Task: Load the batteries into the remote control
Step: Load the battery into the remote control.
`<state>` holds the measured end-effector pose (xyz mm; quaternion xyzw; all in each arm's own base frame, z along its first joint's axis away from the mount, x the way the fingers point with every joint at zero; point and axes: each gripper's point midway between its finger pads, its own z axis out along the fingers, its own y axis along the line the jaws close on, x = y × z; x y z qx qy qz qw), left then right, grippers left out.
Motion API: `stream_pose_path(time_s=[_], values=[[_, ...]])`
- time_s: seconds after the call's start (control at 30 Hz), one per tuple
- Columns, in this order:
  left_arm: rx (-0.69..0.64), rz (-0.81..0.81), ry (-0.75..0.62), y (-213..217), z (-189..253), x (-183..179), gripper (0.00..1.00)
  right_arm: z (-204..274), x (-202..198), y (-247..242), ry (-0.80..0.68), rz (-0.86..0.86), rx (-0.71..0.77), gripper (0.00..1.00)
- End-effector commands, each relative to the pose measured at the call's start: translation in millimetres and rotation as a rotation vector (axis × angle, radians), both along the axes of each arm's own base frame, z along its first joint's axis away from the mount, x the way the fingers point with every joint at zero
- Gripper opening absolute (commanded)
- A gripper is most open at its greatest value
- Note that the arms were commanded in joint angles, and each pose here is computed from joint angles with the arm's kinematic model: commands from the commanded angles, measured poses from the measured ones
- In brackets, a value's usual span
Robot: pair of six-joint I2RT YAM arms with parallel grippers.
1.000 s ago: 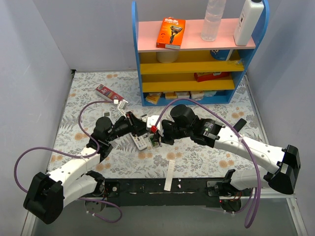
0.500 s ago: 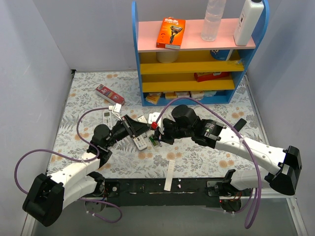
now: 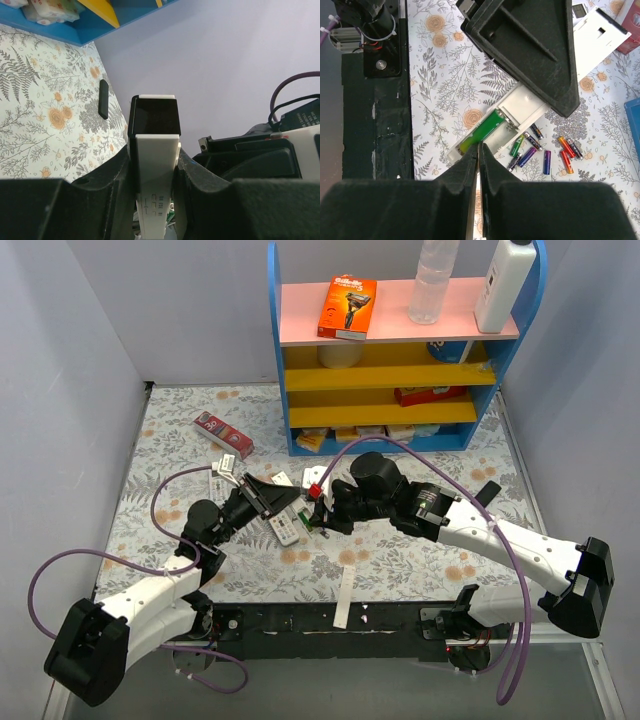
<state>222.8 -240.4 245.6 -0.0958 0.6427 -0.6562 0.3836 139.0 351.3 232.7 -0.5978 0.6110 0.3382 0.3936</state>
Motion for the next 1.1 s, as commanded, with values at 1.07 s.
stream_pose_path(time_s=[1.07], values=[[0.129,-0.178,-0.221,-23.8,36.4,-11.6,0.00,79.5,-5.2,-4.2,-0.237,0.153,0.076,0.34]])
